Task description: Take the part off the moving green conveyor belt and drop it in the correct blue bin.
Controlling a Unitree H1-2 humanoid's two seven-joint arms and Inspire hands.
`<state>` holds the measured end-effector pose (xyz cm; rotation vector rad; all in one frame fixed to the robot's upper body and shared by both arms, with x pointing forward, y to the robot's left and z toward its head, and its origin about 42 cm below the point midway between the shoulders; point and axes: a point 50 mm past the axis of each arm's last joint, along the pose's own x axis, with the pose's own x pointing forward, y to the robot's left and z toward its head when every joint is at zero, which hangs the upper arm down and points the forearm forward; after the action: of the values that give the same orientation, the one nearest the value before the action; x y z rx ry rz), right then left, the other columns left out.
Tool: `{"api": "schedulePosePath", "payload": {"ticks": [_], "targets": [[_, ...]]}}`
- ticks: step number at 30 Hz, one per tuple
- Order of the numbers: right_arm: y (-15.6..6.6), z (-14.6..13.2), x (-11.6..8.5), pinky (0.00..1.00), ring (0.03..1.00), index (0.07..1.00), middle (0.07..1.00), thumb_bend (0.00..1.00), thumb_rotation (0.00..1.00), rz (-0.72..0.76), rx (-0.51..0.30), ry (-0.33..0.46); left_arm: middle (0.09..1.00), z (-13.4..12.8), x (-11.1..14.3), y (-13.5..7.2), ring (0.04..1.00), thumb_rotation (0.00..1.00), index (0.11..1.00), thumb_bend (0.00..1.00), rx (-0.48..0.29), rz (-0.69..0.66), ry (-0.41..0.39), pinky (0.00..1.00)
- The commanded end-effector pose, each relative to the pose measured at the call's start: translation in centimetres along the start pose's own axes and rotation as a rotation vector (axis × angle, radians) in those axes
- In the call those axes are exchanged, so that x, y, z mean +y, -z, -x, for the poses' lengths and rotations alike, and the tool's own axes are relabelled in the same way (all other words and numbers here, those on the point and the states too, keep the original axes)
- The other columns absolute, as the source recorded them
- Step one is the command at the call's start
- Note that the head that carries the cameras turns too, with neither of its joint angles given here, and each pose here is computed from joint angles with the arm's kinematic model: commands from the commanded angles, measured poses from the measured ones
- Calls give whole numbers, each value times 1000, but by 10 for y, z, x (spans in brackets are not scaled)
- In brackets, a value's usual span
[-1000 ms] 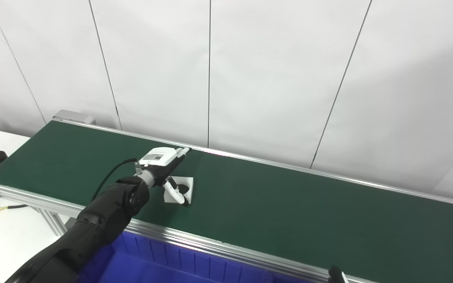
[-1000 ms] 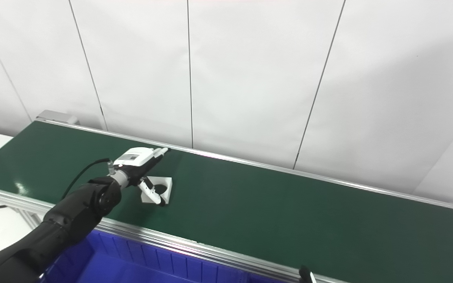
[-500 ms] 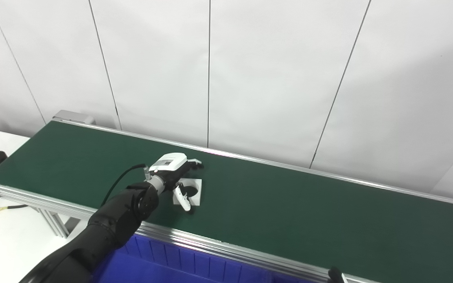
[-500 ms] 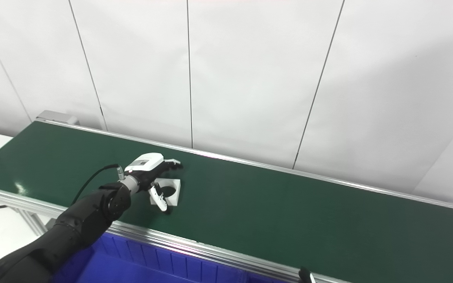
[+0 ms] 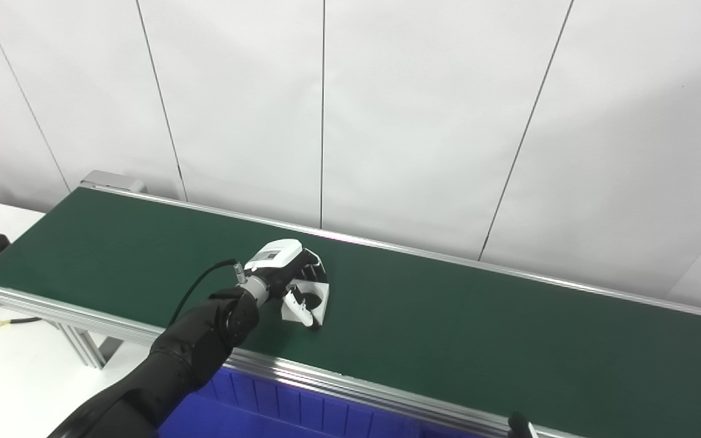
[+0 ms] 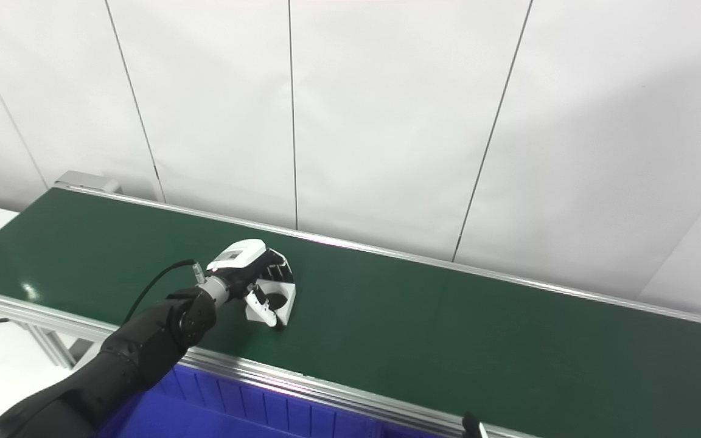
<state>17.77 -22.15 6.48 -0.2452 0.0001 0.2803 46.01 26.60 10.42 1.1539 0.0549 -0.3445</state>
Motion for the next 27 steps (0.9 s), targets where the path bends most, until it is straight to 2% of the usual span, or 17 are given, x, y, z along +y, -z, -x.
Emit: {"api": "schedulePosePath", "payload": {"ticks": [1, 4, 7, 9, 15, 19, 22, 27], "targets": [[-13, -5, -2, 952, 978, 1000, 985, 917, 247, 4, -91, 15, 511, -2, 20, 1, 515, 0, 477, 518, -9, -5, -30, 461], [-13, -6, -1, 952, 976, 1000, 986, 916, 237, -10, -92, 16, 505, 2, 26, -3, 507, 0, 481, 518, -37, 45, -89, 455], [-13, -6, 0, 944, 971, 1000, 985, 906, 235, -2, -97, 15, 494, 9, 35, -12, 490, 0, 489, 518, -88, 185, -201, 434], [-13, -7, 0, 932, 964, 1000, 979, 902, 233, 2, -99, 16, 455, 15, 39, -19, 444, 0, 510, 518, -125, 262, -267, 379], [-17, -6, 4, 915, 950, 1000, 968, 908, 248, 12, -102, 27, 456, 38, 41, -38, 410, 0, 517, 508, -233, 420, -388, 361], [-21, -5, 7, 909, 937, 1000, 953, 922, 267, 12, -106, 33, 484, 55, 37, -45, 430, 0, 511, 501, -291, 492, -431, 409], [-26, -6, 9, 922, 940, 1000, 951, 922, 272, 20, -111, 34, 486, 74, 25, -53, 451, 0, 502, 502, -340, 565, -448, 444], [-32, -5, 12, 912, 932, 999, 945, 925, 296, 34, -103, 41, 499, 98, 6, -62, 458, 0, 488, 501, -400, 639, -477, 432]]}}
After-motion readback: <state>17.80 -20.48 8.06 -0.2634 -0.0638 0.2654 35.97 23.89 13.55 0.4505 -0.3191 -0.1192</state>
